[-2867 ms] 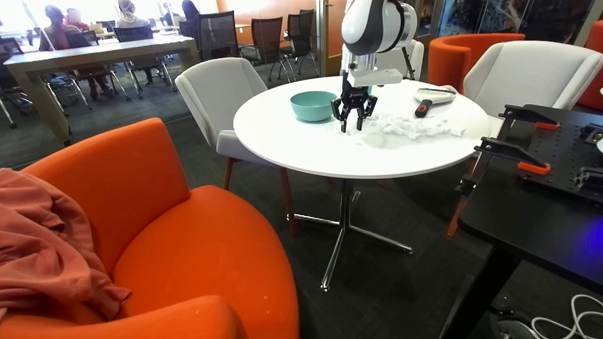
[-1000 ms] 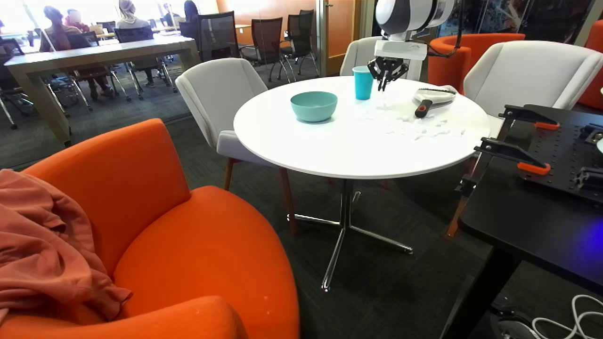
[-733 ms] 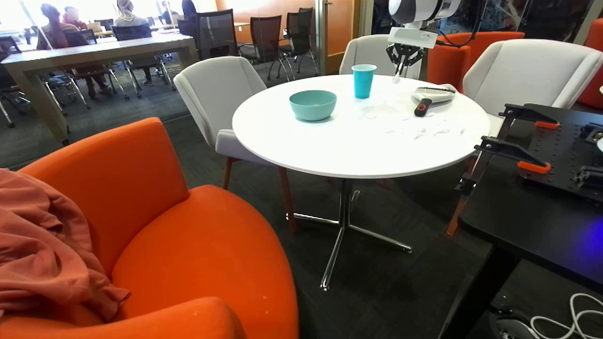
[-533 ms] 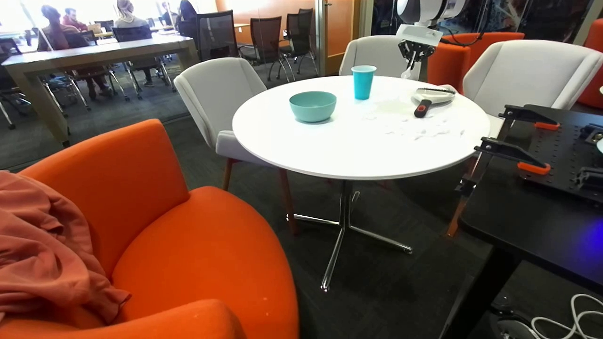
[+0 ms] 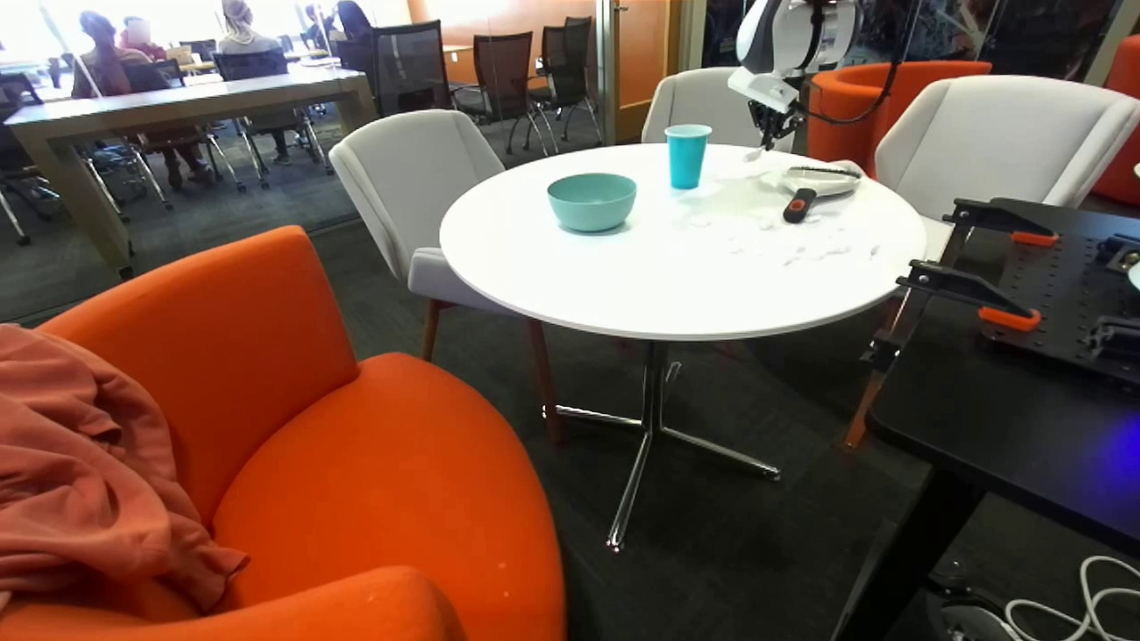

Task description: Move the white object on the table from left to right.

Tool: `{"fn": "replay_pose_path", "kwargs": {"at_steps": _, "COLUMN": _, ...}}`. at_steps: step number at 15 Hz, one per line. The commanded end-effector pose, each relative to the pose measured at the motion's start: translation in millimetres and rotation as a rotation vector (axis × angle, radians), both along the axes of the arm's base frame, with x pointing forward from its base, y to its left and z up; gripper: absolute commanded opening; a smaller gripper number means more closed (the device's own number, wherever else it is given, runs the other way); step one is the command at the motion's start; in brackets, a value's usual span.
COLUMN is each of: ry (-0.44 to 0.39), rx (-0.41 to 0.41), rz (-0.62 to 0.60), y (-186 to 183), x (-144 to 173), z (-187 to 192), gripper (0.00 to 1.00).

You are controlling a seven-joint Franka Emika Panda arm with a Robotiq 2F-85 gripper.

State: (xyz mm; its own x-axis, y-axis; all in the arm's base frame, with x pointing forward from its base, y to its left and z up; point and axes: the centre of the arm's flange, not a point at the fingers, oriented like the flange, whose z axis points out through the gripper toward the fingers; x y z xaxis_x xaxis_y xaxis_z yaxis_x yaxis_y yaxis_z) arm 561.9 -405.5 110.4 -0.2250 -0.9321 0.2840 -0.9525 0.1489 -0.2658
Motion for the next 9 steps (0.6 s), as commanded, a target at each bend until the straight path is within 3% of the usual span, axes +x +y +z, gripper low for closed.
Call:
{"fn": "replay_pose_path", "kwargs": {"at_steps": 1, "ry": -0.011, "rx": 0.029, "rz": -0.056, "y": -1.3, "x": 22.7, "z": -12.5, "gripper": 0.35}}
{"fn": "replay_pose_path", "kwargs": {"at_steps": 6, "ry": -0.041, "rx": 0.02, "rz": -0.084, "y": 5.9, "x": -3.6, "z": 15.9, "gripper": 0.73}}
{"fn": "replay_pose_path", "kwargs": {"at_steps": 9, "ry": -0.042, "rx": 0.06, "rz": 0.006, "y": 22.9, "x": -23.7, "z": 42.3, "gripper": 0.95}}
